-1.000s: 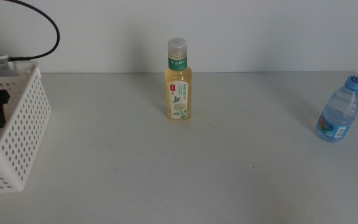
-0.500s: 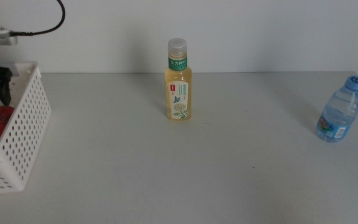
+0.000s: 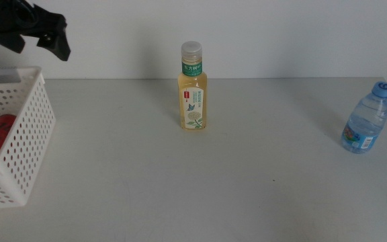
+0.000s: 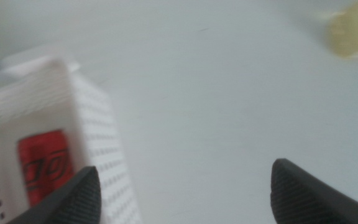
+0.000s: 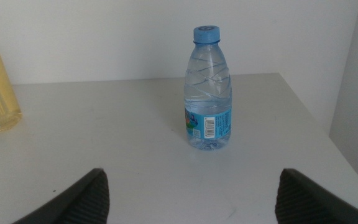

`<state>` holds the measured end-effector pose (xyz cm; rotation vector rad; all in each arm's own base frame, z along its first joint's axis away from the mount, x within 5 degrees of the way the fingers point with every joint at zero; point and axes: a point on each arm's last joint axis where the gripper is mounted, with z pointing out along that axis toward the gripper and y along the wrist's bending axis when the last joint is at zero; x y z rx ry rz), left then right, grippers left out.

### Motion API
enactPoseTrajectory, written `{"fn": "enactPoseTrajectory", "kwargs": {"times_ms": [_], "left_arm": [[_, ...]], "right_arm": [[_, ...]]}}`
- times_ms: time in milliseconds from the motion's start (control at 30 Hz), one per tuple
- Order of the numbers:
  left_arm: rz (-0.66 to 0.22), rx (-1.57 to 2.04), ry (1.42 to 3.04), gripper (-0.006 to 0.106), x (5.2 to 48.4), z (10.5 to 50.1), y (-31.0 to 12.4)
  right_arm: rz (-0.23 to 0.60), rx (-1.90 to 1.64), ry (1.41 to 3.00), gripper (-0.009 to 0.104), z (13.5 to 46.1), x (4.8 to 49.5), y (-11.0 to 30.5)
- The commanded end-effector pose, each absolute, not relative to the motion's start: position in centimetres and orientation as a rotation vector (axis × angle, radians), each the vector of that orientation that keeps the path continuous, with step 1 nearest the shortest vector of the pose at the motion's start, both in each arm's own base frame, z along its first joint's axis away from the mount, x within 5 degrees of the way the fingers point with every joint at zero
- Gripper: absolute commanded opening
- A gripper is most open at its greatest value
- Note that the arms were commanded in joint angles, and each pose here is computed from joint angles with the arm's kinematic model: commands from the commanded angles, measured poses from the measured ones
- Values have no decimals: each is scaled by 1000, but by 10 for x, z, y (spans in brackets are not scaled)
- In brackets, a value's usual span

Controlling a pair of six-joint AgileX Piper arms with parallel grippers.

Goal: Use arms to grab the bottles and put them into the dustbin to the left of the table.

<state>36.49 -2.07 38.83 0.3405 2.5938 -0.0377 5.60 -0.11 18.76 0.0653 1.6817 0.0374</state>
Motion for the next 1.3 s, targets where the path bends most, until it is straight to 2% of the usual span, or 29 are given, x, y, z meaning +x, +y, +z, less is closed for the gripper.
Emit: {"fn": "enactPoseTrajectory", "kwargs": {"times_ms": [0, 133, 300, 500, 700, 900, 1067, 1267], "left_arm": [[-77, 414, 2536, 94, 334, 419, -42], [-114, 435, 2410, 94, 312, 419, -76], [-142, 470, 2142, 94, 277, 400, -107], [-239, 496, 1895, 94, 240, 367, -116], [-253, 512, 1923, 94, 221, 323, -110], [-246, 526, 1982, 94, 217, 301, -109], [-276, 503, 1859, 94, 229, 296, -116], [-351, 441, 1726, 94, 235, 267, -121]], "right_arm": [[17, 43, 1581, 91, 198, 55, -1], [17, 43, 1581, 91, 198, 55, -1], [17, 43, 1581, 91, 198, 55, -1], [17, 43, 1581, 91, 198, 55, -1], [17, 43, 1581, 91, 198, 55, -1], [17, 43, 1581, 91, 198, 55, -1], [17, 43, 1581, 91, 198, 55, -1], [17, 43, 1581, 91, 198, 55, -1]]}}
